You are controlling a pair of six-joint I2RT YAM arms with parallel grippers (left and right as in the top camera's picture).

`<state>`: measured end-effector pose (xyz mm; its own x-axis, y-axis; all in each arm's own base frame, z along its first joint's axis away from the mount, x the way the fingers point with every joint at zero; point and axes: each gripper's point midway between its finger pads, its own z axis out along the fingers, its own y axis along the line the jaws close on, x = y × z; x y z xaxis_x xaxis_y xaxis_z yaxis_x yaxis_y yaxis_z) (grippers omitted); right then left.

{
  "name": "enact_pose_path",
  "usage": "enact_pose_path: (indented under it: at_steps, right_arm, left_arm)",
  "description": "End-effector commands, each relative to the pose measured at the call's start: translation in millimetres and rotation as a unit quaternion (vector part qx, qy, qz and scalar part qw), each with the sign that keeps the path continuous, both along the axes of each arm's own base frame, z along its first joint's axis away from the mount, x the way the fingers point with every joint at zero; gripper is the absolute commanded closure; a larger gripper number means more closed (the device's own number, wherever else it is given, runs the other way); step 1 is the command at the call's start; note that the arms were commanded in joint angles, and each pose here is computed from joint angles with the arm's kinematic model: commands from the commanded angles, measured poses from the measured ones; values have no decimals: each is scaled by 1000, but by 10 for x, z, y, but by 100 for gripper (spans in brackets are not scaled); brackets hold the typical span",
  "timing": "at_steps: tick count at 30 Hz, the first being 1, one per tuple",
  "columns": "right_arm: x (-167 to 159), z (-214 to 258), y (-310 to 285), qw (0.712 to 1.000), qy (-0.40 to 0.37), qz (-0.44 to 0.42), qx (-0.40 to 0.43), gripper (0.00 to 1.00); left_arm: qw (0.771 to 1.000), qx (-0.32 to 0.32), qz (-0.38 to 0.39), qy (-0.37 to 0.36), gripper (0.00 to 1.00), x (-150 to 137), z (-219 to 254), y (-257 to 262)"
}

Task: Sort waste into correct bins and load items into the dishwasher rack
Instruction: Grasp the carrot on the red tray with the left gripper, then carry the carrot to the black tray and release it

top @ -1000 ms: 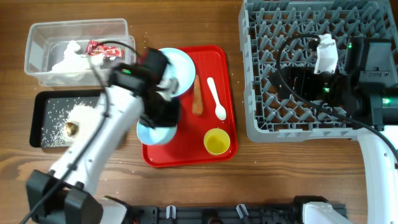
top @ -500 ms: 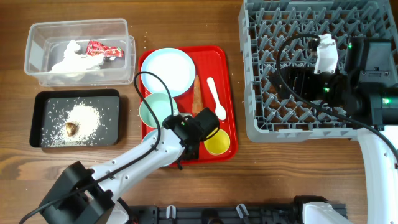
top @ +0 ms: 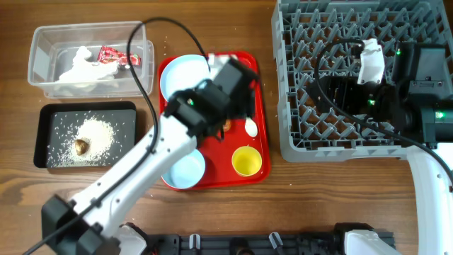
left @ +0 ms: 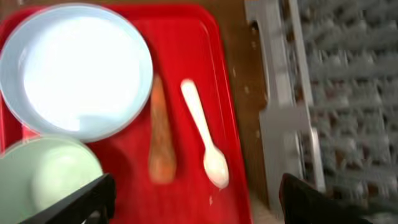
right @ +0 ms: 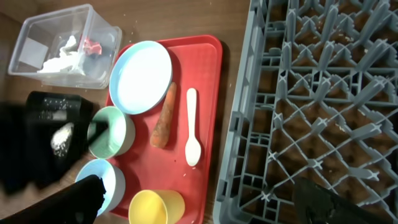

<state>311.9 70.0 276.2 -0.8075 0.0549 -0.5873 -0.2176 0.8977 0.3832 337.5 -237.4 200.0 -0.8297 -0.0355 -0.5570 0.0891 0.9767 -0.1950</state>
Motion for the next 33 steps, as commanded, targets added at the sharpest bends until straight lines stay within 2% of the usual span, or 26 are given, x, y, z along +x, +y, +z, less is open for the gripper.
enact_pose_path:
  at_steps: [1,3,6,9,13,15,18,20,21,24,25,28,33]
  right_arm:
    - [27,44,-10,1000,-8,2,-4,0]
    - [27,45,-10,1000,-8,2,-4,0]
    - [26,44,-11,1000,-7,2,-4,0]
    - [21,39,-11,1000,-6,2,-4,0]
    - [13,34,-10,1000,-4,2,-4,0]
    - [14,34,-10,1000,-4,2,-4,0]
    - [14,34,-10,1000,-4,3,-4,0]
    - [12,33,-10,1000,-4,2,-4,0]
    - [7,29,-10,1000,-2,3,-4,0]
    - [1,24,-10,1000,-1,3,-4,0]
    - [1,24,-11,1000,-1,3,-5,0]
    - [10,31,-11,1000,-3,3,-5,0]
    - [7,29,-11,1000,-3,3,-5,0]
  left_arm:
    - [999,17,-24,18,18,365,-405,13]
    - [999,30,-22,36,19,480,-721,-22]
    - [995,57,-19,82,23,486,-1225,-29]
    - [987,90,-20,131,35,383,-1625,36]
    - [984,99,-20,145,48,350,-1735,62]
    - [981,111,-32,154,49,320,-1819,81]
    - [977,116,-37,175,56,269,-1997,74]
    - [976,103,-46,188,63,230,-2075,13]
    - [974,101,-48,196,70,203,-2116,4]
    - [973,102,-48,199,91,186,-2103,14]
    - [973,101,-49,201,94,178,-2068,12]
    - [975,96,-50,196,96,215,-1759,-26]
    - [986,71,-44,145,96,322,-786,-20]
